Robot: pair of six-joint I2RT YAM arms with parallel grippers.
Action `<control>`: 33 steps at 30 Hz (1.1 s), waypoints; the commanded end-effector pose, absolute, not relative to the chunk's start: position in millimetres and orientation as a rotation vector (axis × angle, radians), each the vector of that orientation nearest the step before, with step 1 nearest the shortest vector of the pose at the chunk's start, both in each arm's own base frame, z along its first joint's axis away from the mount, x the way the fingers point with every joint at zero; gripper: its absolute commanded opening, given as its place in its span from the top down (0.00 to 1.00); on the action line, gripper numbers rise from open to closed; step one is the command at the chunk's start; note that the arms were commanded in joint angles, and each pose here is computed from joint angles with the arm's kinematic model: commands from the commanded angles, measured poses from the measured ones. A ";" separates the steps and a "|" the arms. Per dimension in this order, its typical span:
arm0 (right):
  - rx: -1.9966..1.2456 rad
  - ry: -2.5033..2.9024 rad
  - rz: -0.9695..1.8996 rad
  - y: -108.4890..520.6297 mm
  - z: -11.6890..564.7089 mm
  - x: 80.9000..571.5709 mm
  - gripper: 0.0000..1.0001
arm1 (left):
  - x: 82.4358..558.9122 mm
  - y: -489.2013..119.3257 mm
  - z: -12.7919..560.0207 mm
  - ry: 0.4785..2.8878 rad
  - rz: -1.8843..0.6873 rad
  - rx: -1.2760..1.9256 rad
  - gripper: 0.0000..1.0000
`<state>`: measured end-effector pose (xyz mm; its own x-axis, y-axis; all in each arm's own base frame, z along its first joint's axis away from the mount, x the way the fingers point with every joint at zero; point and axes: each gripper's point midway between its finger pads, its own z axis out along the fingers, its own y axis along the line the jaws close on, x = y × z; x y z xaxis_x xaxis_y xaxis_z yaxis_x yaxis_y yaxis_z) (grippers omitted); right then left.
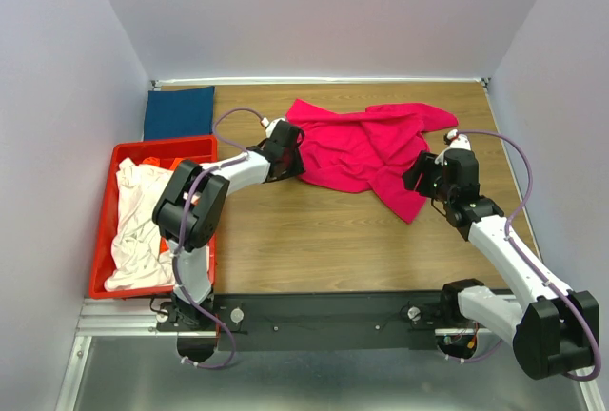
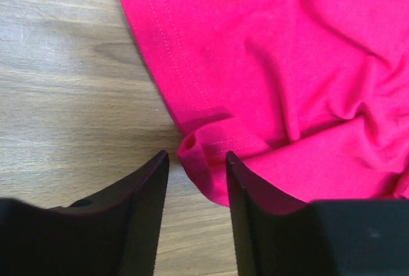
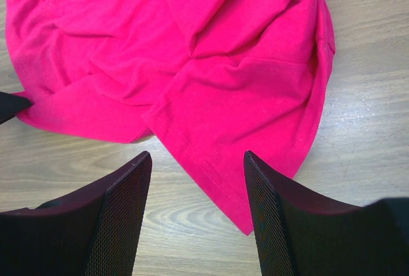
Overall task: Fold and stack the t-shirts
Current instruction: Flatten the tshirt out
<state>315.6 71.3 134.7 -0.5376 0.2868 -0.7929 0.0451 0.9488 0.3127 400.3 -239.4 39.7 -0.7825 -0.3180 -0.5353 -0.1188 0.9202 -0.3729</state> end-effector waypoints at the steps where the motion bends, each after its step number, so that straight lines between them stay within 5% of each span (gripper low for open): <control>1: 0.234 2.133 0.330 72.3 131.6 309.6 0.34 | 404.7 -236.5 36.7 2.445 -0.382 -0.347 0.56; 4: 0.234 2.131 0.330 72.3 132.0 309.5 0.33 | 405.9 -236.9 40.6 2.432 -0.385 -0.351 0.68; 8: 0.241 2.113 0.318 69.7 136.7 310.2 0.33 | 407.0 -233.8 55.1 2.404 -0.380 -0.348 1.00; 21: 0.452 2.253 0.144 42.1 101.4 291.2 0.33 | 411.4 -187.1 142.9 2.206 -0.173 -0.300 1.00; 33: 0.571 2.384 0.634 110.6 63.9 275.2 0.35 | 403.7 -196.6 131.3 2.210 -0.261 -0.281 1.00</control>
